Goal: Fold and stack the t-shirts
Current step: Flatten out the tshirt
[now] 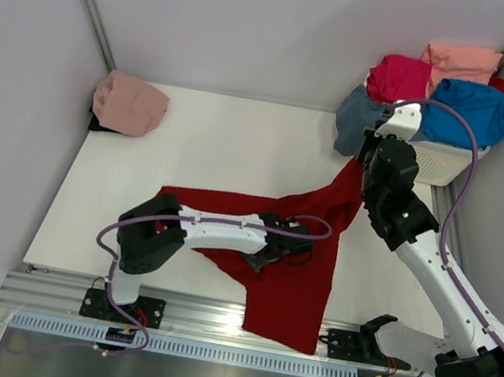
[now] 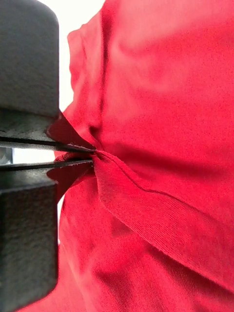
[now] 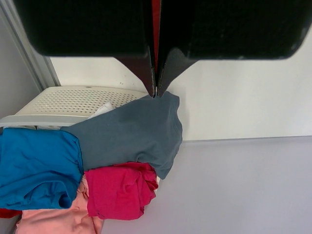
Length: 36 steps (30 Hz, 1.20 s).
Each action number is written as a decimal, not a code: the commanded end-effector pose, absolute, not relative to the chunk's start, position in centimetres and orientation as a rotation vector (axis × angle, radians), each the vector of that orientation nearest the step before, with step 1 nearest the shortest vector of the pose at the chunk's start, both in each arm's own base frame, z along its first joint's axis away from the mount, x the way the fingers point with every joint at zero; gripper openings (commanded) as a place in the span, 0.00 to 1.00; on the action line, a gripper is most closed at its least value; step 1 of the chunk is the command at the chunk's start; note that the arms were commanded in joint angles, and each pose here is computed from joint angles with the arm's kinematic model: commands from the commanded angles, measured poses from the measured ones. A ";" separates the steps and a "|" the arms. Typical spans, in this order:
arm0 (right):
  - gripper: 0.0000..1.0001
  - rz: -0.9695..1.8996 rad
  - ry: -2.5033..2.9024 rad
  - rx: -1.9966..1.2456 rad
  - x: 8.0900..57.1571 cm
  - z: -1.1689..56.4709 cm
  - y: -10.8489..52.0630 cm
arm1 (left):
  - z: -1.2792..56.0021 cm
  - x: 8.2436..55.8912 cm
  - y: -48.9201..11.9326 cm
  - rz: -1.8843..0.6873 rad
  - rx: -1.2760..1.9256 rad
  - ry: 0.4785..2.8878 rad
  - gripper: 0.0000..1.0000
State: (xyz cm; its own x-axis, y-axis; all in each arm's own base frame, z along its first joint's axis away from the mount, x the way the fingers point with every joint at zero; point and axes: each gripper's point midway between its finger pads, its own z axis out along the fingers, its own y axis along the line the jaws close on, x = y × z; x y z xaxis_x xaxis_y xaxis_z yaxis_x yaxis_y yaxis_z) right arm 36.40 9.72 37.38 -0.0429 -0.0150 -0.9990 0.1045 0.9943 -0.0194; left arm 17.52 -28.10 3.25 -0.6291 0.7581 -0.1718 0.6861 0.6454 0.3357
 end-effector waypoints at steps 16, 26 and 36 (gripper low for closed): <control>0.00 -0.195 1.550 0.083 37.3 39.5 8.4 | 20.4 22.4 -17.6 0.393 0.659 2.310 0.18; 0.00 -0.150 1.560 0.084 37.9 39.5 8.9 | 16.5 20.7 -21.0 -0.099 0.681 2.422 0.19; 0.00 -0.138 1.590 0.074 37.8 38.2 9.7 | 9.4 17.0 -26.7 -0.254 1.012 2.488 0.32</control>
